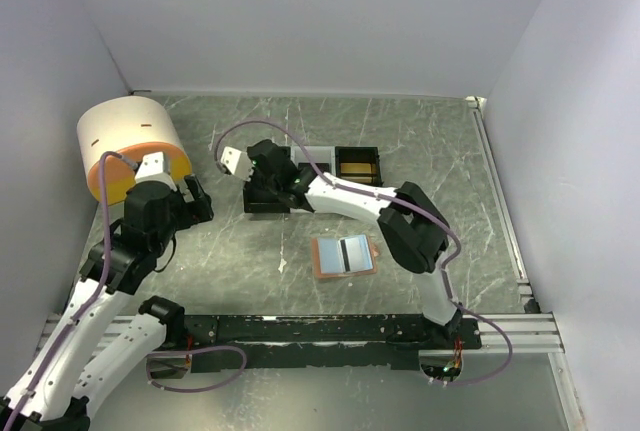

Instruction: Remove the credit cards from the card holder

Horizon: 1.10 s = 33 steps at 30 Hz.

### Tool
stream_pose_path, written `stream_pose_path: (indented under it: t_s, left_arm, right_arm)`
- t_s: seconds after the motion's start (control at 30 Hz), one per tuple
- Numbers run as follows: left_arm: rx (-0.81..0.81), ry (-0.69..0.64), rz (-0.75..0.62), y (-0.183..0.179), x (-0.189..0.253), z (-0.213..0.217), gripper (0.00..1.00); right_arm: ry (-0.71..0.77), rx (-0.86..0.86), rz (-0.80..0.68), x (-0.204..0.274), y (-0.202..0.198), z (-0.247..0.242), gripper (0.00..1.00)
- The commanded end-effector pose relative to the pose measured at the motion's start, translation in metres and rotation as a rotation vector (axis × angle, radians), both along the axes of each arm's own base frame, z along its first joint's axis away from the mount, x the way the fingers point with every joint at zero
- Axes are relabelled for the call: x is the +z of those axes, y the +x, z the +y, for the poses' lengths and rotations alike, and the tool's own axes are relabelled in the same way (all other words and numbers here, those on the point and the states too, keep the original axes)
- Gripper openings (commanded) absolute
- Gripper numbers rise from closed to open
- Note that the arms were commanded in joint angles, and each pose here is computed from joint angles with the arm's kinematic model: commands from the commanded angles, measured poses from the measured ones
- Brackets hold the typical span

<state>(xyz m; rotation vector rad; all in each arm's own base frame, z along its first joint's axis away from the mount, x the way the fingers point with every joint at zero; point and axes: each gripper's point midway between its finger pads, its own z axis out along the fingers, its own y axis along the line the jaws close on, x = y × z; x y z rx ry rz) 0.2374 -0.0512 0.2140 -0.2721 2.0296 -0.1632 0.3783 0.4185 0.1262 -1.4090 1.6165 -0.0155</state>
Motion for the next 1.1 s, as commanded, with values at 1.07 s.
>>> stream_pose_path:
  t_s: [1.07]
  left_arm:
    - [0.101,-0.019,-0.107,-0.013,0.026,0.023,1.00]
  right_arm:
    - [-0.308,0.040,-0.155,-0.069,0.073,-0.008,0.03]
